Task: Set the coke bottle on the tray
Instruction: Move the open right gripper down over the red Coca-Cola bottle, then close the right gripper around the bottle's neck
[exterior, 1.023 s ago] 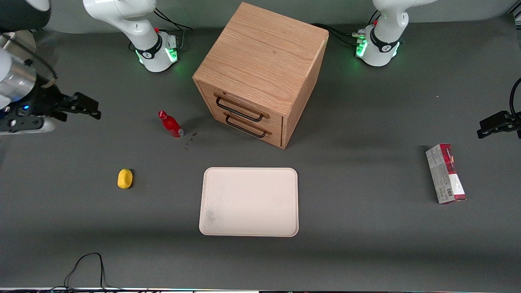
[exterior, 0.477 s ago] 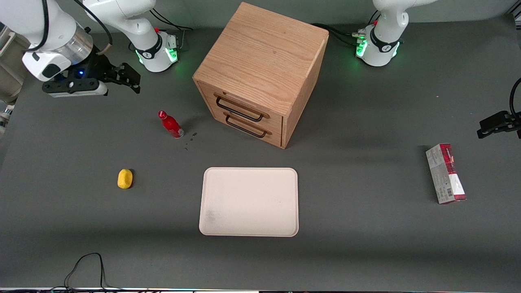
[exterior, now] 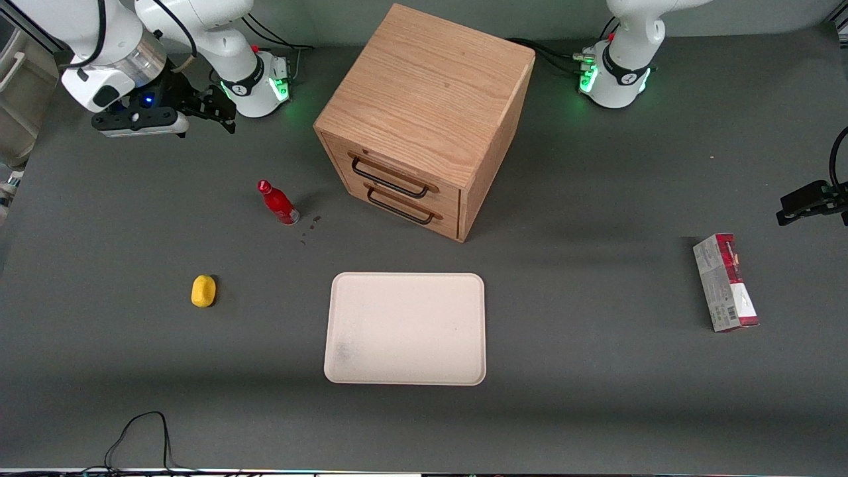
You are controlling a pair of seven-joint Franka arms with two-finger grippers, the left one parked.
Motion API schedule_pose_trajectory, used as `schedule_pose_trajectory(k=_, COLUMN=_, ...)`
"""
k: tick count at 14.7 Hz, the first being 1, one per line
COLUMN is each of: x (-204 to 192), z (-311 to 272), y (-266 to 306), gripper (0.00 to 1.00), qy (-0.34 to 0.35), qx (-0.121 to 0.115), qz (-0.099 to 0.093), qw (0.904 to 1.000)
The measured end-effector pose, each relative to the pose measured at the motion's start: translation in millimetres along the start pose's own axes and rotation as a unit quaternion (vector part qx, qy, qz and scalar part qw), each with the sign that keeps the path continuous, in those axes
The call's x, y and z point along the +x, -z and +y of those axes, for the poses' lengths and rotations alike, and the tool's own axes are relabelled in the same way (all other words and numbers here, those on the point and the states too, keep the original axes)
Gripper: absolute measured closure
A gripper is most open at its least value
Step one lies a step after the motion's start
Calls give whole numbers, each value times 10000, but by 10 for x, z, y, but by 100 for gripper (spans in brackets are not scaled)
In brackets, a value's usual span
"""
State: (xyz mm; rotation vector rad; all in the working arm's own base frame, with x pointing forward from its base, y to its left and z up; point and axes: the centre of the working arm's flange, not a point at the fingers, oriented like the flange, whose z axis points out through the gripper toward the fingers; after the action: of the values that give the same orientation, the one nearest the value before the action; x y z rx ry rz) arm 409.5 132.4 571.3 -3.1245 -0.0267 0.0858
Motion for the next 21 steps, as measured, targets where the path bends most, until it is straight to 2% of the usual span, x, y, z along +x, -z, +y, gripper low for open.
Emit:
schedule_pose_trajectory(k=4, x=-28, z=42, y=-207, gripper=0, qy=-4, qx=-131, qz=-158, qw=9998)
schedule_pose_trajectory(k=8, x=69, z=45, y=-460, gripper=0, qy=-28, qx=-93, qz=-46, qw=9999)
schedule_pose_trajectory(k=12, x=176, z=33, y=-1139, gripper=0, qy=-37, qx=-71, qz=55, qw=10000)
schedule_pose_trajectory(k=18, x=186, z=54, y=-1921, gripper=0, qy=-48, qx=-92, qz=21, qw=9999)
schedule_pose_trajectory(k=21, x=213, z=55, y=-2198, gripper=0, qy=-53, qx=-130, qz=-83, qw=9999)
